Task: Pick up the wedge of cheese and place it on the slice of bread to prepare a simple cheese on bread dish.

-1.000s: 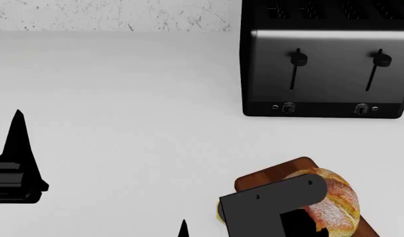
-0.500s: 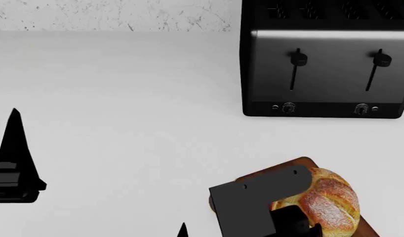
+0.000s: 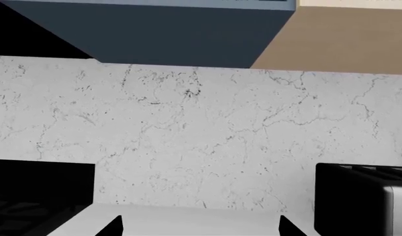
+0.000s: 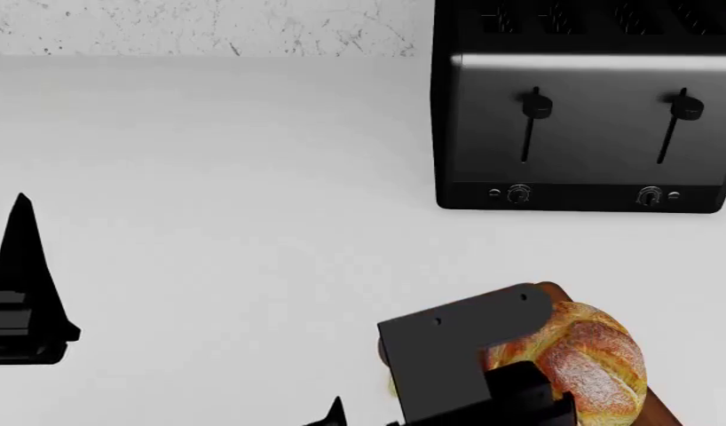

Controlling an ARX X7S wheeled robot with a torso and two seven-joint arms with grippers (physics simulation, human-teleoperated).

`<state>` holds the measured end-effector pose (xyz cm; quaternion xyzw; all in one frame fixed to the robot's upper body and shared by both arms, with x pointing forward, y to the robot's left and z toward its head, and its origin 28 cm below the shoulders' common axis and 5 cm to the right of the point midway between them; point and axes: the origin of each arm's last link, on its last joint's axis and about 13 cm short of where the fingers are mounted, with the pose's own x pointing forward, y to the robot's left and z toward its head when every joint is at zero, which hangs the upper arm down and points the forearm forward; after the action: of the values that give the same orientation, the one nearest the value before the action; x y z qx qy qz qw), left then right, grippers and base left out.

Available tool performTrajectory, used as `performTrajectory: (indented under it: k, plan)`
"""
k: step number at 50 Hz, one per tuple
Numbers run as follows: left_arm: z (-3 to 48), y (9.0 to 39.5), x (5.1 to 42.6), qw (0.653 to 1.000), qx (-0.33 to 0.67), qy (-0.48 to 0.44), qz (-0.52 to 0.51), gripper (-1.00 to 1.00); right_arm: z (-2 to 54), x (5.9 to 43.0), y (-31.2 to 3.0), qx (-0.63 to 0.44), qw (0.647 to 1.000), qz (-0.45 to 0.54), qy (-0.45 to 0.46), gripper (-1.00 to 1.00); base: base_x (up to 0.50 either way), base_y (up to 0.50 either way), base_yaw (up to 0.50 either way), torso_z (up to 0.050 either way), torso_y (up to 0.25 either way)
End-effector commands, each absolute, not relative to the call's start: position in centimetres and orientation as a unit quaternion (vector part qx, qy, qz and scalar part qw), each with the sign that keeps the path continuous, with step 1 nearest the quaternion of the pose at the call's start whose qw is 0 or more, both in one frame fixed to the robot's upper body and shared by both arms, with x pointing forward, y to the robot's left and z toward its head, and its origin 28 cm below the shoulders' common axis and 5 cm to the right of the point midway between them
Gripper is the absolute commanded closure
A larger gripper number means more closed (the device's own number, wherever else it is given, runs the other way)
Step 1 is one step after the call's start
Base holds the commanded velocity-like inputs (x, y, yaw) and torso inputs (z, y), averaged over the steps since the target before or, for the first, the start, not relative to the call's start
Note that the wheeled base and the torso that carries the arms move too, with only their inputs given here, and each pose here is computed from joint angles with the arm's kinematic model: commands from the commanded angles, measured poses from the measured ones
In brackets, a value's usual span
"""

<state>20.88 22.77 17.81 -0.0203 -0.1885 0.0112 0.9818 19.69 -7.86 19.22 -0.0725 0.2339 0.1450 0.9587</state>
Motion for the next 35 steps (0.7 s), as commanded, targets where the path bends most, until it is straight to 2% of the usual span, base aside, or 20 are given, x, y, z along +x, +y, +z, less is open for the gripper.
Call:
performTrajectory:
  k: [1, 35]
  plan:
    - [17.8, 22.8, 20.8, 0.981, -0.021, -0.191, 0.012, -1.0, 18.9, 20.4, -7.8, -0.075, 0.956, 0.142, 0.244, -1.0, 0.0, 0.0, 0.0, 0.0, 0.0]
    - [17.8, 22.8, 20.8, 0.981, -0.022, -0.194, 0.013, -1.0, 17.5, 21.5, -8.3, -0.064, 0.953, 0.129, 0.266, -1.0, 0.0, 0.0, 0.0, 0.0, 0.0]
